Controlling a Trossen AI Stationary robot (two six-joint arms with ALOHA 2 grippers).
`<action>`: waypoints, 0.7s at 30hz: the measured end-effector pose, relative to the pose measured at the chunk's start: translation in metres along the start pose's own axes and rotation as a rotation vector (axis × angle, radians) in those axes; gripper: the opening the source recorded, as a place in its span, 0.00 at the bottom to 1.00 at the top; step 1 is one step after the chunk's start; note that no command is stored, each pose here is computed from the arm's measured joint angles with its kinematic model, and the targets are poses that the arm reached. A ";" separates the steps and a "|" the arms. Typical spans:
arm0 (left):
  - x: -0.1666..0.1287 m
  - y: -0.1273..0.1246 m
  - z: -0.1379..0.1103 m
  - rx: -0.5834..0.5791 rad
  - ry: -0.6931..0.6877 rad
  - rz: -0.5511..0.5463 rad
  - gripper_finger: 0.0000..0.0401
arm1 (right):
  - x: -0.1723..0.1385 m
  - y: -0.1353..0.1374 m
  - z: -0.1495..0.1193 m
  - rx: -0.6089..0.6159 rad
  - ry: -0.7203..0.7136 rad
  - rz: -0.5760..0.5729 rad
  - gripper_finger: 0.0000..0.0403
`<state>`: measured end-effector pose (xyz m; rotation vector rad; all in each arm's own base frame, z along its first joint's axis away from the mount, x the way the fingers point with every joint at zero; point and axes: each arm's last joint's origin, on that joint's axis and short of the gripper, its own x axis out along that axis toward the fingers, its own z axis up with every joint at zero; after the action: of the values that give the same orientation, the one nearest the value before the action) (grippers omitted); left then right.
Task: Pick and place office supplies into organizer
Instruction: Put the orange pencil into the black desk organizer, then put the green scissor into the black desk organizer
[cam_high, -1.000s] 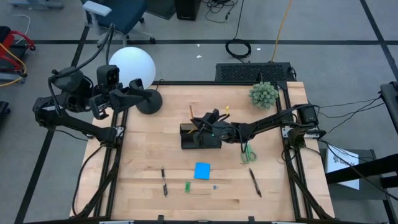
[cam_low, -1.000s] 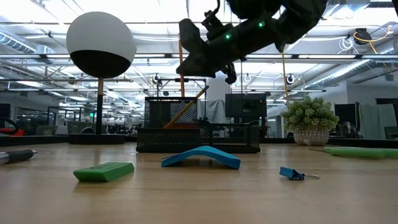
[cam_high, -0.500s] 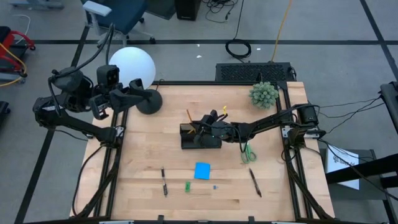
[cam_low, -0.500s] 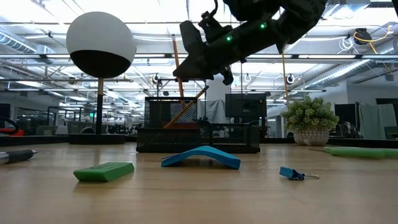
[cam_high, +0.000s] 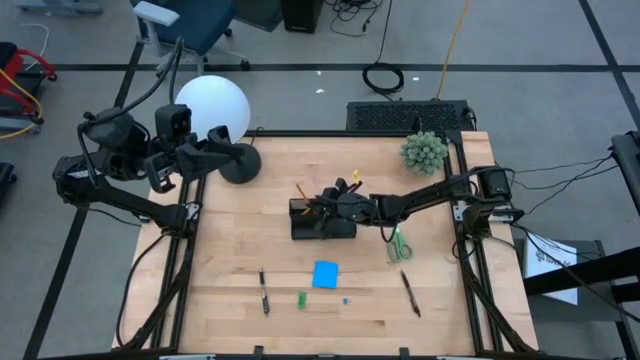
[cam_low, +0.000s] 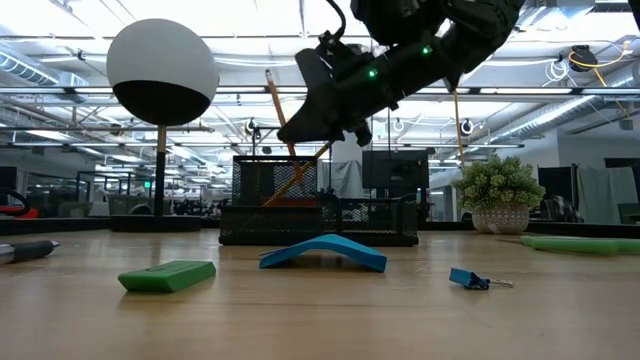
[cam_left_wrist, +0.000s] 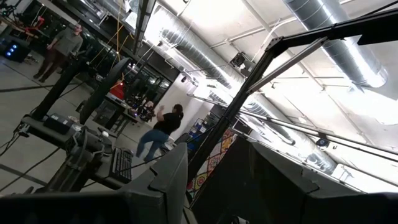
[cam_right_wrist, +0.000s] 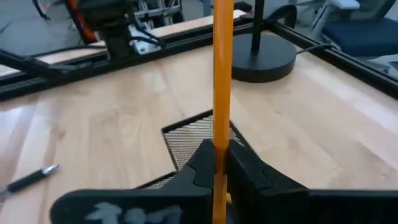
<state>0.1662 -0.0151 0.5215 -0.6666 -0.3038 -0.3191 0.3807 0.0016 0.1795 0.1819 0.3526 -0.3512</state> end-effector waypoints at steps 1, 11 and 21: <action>0.000 0.000 0.000 0.000 0.000 0.000 0.41 | 0.000 0.000 0.000 -0.010 0.003 -0.001 0.03; 0.000 0.000 0.000 0.001 0.000 0.000 0.41 | 0.000 -0.001 -0.001 -0.056 0.015 0.002 0.09; 0.000 0.000 0.000 0.002 0.000 0.000 0.41 | 0.000 -0.002 -0.004 -0.090 0.050 0.018 0.15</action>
<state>0.1662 -0.0151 0.5215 -0.6643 -0.3037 -0.3186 0.3792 0.0008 0.1752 0.1060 0.4152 -0.3128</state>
